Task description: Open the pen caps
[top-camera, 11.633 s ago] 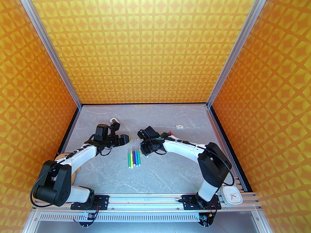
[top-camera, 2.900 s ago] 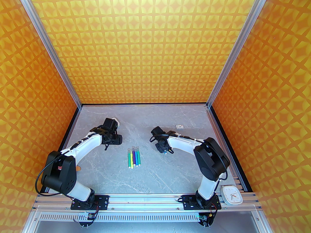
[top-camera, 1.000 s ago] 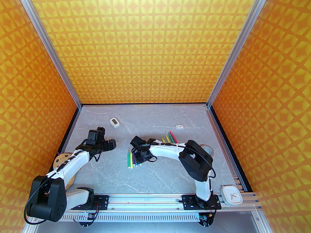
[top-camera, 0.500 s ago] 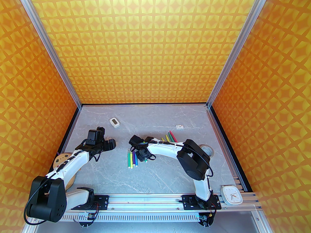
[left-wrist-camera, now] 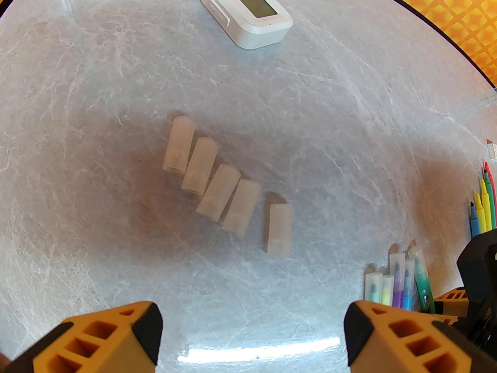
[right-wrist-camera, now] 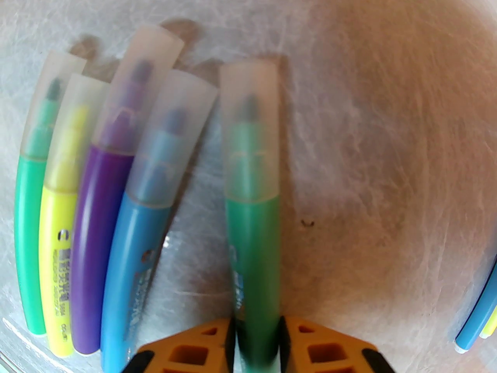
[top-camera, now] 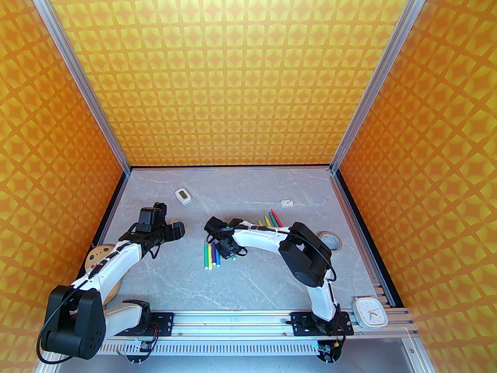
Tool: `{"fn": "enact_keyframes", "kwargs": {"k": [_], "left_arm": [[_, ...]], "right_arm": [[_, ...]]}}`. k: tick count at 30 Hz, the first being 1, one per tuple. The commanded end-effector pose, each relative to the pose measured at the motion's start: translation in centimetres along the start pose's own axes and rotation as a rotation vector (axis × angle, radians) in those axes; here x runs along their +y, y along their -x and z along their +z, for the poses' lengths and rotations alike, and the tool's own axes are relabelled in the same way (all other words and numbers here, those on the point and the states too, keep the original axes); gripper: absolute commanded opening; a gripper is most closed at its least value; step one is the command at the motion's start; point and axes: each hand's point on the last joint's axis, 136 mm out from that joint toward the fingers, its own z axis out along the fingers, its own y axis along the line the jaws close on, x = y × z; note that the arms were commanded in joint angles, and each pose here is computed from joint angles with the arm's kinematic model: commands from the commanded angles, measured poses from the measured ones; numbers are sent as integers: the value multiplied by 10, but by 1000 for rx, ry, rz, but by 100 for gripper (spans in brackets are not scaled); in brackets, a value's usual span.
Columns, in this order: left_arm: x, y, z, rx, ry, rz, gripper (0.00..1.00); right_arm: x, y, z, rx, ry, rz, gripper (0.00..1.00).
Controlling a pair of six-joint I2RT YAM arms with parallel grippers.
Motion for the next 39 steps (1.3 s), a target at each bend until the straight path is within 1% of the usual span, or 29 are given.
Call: {"fn": "enact_keyframes", "kwargs": {"k": [1,8,15,16,20,23,31,35,39], "left_arm": [[-4,2,-6,-3,-26,2,82],[-9,4,-10,-6,-51,-3,81],[-16,3,-9,8,-88,-6,82],[-17,3,-8,11,-94,-8,81],[-23,4,-7,12,-127,-22,81],[-30,6,-7,7,-171,-37,81],[-60,12,-5,21,-337,-57,79],[-81,16,-6,23,-441,-74,77],[-103,19,-3,35,-523,-71,71]], "right_arm": [[-3,-5,12,38,-25,-28,22],[3,-4,21,54,-3,-44,21],[2,-1,20,49,16,-39,14],[2,-1,19,45,29,-32,14],[2,6,10,-8,169,45,9],[-5,10,2,-44,194,55,8],[-7,25,-30,-144,287,38,7],[-6,31,-42,-185,345,36,7],[-4,35,-54,-220,400,35,7]]}}
